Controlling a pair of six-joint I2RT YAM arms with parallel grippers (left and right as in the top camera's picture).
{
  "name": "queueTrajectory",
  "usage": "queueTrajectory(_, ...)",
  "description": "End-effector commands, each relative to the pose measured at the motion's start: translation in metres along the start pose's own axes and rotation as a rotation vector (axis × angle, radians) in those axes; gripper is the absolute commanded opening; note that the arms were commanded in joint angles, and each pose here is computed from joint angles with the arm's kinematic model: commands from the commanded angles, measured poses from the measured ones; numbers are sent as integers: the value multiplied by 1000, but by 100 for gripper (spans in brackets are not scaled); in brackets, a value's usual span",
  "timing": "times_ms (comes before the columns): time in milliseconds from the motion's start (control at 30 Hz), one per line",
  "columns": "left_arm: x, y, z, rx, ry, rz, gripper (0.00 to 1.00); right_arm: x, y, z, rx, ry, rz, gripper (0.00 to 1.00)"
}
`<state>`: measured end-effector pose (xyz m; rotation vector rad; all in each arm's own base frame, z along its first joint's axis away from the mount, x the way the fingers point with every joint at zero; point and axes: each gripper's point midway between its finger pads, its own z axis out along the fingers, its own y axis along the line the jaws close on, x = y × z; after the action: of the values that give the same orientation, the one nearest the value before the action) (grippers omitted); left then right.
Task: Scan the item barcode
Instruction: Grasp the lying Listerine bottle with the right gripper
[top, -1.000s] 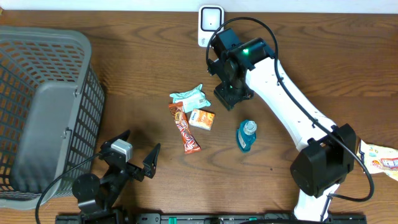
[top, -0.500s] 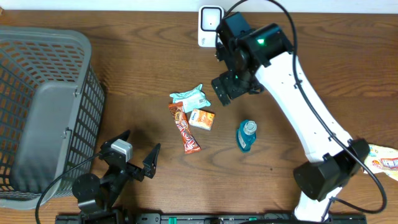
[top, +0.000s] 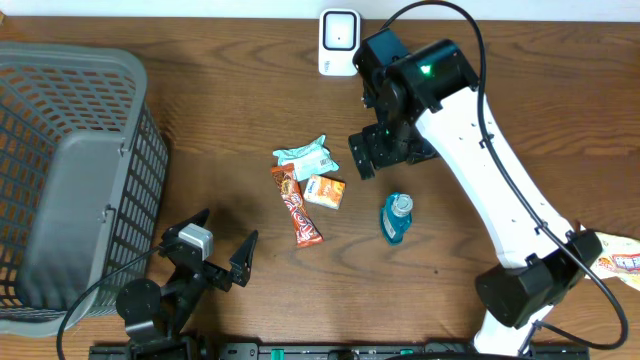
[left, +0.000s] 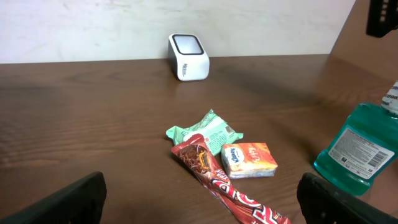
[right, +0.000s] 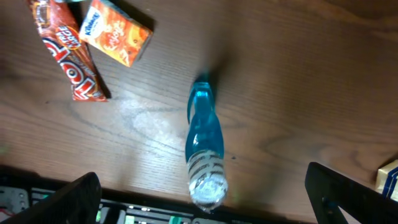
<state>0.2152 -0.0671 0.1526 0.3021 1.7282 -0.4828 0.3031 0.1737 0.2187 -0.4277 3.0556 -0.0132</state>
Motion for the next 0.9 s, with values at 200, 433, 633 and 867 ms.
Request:
queueTrajectory(200,12,-1,1,11,31,-33,98,28,12,2,17,34,121,99)
queueTrajectory(433,12,-1,1,11,31,-33,98,58,5,26,236,29,164,99)
queueTrajectory(633,12,-1,1,11,31,-33,98,54,7,59,251,18,161,99)
queueTrajectory(867,12,-1,1,11,31,-33,98,50,-3,89,251,18,204,99)
